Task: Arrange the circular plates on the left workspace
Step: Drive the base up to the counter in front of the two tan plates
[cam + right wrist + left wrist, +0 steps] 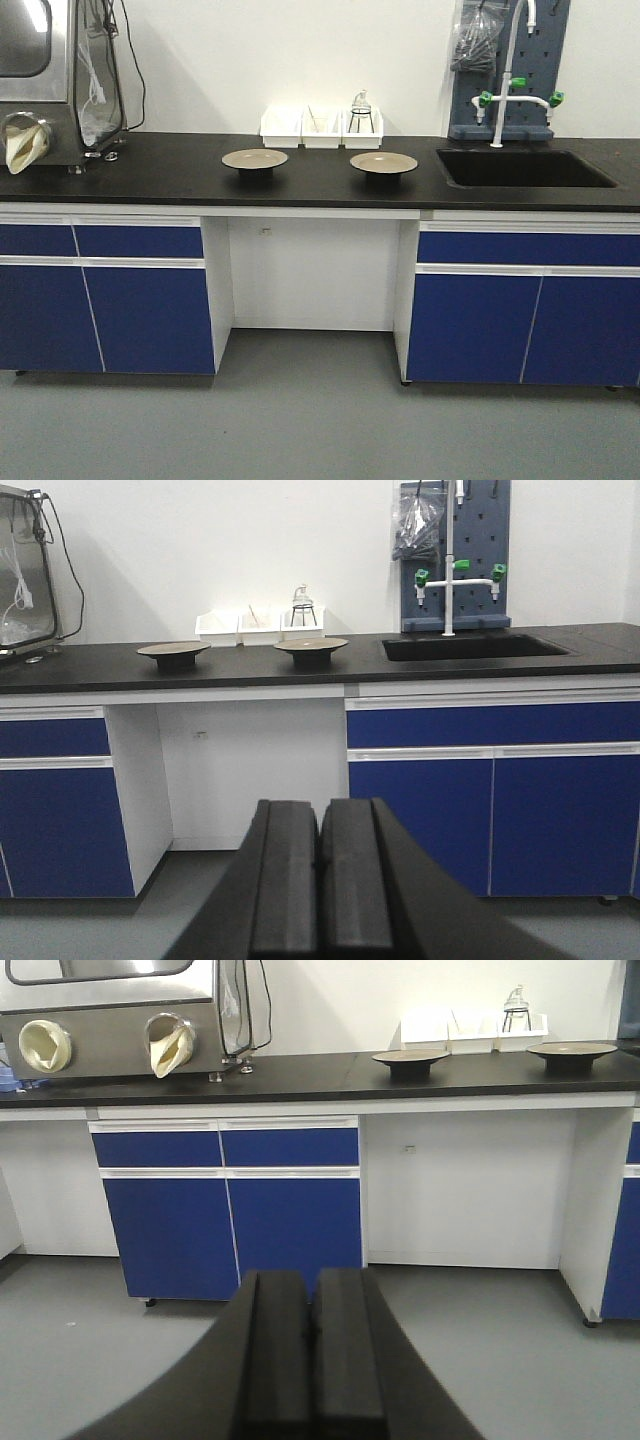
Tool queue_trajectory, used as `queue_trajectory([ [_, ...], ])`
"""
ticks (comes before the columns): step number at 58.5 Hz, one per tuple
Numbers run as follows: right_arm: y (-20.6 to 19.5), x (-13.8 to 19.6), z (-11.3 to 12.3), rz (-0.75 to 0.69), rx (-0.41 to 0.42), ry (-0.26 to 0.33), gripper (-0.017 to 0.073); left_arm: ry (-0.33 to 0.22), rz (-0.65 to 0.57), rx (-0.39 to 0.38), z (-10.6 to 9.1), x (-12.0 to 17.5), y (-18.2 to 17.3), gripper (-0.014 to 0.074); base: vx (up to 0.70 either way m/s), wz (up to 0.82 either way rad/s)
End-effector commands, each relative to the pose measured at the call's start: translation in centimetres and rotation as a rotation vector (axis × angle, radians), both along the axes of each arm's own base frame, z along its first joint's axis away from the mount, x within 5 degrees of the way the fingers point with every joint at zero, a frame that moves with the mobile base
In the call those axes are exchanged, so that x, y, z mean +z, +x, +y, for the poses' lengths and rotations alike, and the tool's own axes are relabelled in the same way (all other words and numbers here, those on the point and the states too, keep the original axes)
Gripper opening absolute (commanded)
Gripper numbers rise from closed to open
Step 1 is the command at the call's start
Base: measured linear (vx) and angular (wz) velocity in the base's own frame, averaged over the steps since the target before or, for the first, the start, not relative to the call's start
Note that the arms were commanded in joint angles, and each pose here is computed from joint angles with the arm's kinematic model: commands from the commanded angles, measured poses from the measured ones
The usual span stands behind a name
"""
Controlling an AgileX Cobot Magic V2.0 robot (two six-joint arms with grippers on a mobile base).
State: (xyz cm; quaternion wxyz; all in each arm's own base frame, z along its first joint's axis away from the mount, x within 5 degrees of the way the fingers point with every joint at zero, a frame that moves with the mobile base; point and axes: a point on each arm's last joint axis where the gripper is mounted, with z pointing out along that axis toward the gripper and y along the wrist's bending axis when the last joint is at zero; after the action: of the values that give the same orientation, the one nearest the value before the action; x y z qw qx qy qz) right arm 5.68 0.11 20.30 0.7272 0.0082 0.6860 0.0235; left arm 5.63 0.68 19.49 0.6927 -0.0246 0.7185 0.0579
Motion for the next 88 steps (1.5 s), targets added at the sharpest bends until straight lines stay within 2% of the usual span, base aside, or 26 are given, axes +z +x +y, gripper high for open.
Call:
queue_trajectory([
  [1,-0.17,0.57,0.00,-0.088,-0.003,-0.009,0.0000,0.003,-0.084,-0.006,-0.05,0.43,-0.06,0.0002,0.17,0.08],
  [41,-0.17,0.57,0.00,-0.088,-0.003,-0.009,0.0000,0.003,-0.084,-0.006,-0.05,0.43,-0.06,0.0002,0.22,-0.10],
  [88,-0.17,0.57,0.00,-0.088,-0.003,-0.009,0.0000,0.003,-0.084,-0.006,-0.05,0.43,-0.06,0.0002,0.38,0.00],
])
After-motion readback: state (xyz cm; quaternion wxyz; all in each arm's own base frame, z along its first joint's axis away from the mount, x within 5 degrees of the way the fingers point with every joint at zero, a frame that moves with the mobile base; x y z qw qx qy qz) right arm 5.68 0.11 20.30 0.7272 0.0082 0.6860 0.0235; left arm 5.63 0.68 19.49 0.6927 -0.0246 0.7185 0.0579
